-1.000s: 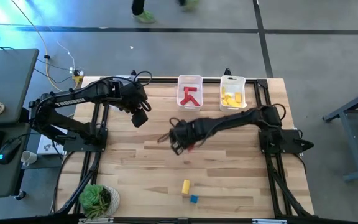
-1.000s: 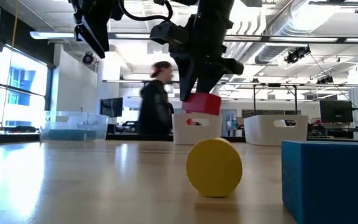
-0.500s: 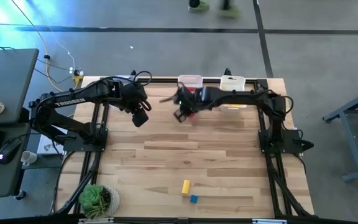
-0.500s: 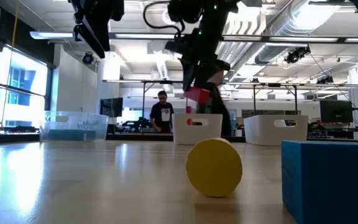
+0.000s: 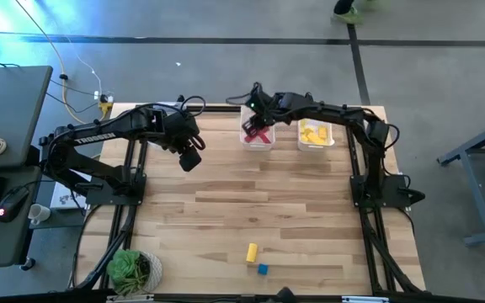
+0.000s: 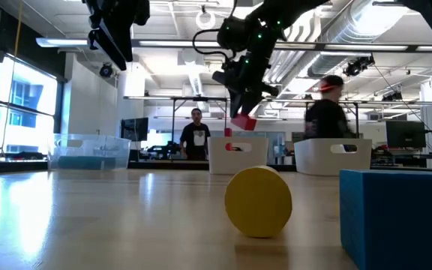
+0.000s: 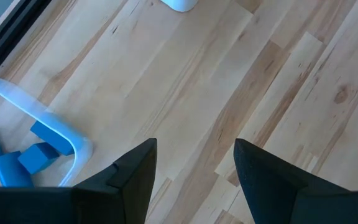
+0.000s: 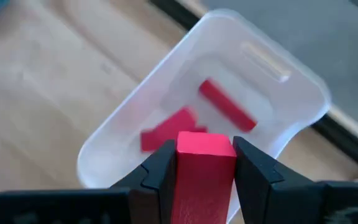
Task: Sort & place blocks by color
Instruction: Put the red block into the left white bin, then put the yellow block into the right white bin
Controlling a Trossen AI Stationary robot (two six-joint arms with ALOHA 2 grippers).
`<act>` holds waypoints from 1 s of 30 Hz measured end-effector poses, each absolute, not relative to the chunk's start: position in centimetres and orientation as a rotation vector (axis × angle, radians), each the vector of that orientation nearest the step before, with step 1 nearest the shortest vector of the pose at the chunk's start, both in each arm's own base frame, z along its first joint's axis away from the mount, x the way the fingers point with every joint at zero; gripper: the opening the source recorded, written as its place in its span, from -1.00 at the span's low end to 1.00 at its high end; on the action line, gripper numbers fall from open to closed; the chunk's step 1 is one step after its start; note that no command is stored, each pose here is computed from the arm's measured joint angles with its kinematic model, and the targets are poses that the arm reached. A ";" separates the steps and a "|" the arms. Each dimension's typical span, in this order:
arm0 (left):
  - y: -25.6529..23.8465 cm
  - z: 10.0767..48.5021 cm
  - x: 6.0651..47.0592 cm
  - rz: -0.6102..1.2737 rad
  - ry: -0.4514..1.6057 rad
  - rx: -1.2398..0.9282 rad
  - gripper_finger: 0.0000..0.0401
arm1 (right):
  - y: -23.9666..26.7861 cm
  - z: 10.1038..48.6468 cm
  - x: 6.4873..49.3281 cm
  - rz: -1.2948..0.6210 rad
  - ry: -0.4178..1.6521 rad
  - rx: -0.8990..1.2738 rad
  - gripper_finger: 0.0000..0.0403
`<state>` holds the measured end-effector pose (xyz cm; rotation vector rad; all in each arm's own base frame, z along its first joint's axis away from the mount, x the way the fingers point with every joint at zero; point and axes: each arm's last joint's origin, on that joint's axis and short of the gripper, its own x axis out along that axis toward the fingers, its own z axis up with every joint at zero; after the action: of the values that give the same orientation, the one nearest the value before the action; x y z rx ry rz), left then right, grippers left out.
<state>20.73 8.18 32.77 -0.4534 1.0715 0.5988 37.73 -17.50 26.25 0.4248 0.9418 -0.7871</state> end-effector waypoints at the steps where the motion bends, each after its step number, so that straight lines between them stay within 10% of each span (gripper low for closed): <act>1: 8.2 32.8 20.7 0.599 1.071 -0.454 0.00 | -17.9 26.3 37.7 -0.798 0.927 0.427 -0.48; 30: 8.2 32.8 20.8 0.627 1.056 -0.496 0.00 | -19.3 23.1 37.6 -0.695 1.067 0.549 -0.08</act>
<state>20.76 8.19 32.77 -0.4965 1.0562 0.6267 37.55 -19.25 23.14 0.5492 1.0670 -0.6952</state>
